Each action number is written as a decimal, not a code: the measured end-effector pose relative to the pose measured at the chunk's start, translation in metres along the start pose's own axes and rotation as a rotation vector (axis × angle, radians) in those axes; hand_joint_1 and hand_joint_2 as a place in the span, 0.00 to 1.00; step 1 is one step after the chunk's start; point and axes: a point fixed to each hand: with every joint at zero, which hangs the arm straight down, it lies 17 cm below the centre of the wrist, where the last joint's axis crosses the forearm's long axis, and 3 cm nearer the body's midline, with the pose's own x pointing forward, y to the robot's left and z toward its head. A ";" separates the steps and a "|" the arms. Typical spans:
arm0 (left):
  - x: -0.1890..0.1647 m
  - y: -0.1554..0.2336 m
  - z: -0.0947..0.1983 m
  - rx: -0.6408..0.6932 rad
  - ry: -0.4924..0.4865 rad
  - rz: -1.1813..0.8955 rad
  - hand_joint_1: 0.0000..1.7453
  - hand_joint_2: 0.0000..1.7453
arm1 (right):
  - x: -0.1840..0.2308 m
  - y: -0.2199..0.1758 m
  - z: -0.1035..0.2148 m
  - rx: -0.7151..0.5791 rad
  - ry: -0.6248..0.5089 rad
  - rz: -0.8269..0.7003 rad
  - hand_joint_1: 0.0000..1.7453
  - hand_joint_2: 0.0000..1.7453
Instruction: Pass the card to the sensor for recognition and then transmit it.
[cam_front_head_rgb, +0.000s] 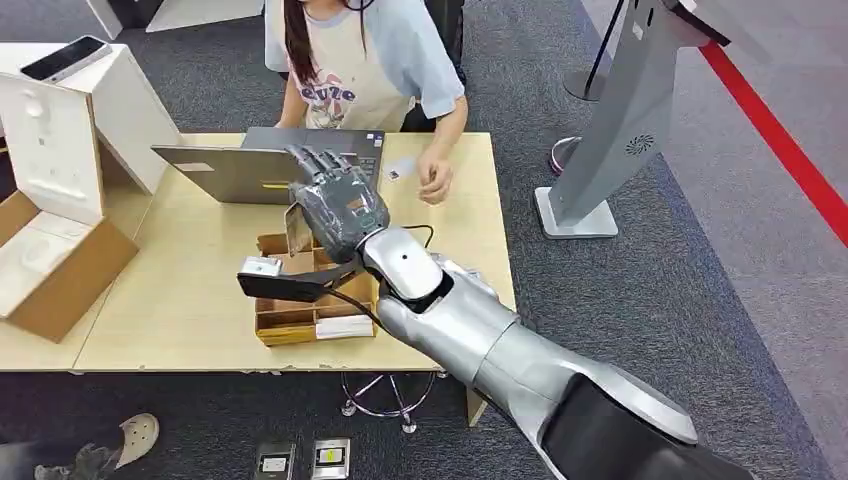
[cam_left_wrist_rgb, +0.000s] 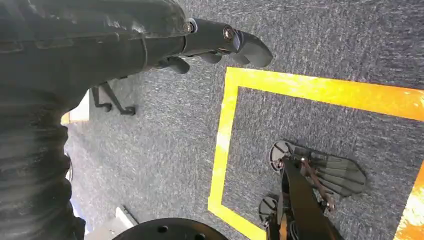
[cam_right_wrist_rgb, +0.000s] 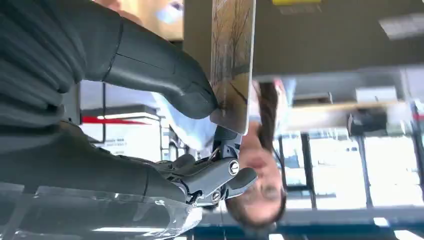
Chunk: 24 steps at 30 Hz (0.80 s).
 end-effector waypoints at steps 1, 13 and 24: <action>0.000 0.000 0.000 -0.001 -0.003 -0.003 0.00 1.00 | 0.003 -0.008 -0.002 -0.025 -0.009 0.000 1.00 1.00; 0.004 -0.001 0.000 -0.003 -0.030 -0.025 0.00 1.00 | 0.019 -0.095 -0.019 -0.329 -0.095 -0.012 1.00 1.00; 0.004 -0.002 0.000 -0.005 -0.033 -0.038 0.00 1.00 | -0.034 -0.080 -0.028 -0.284 0.029 0.071 1.00 1.00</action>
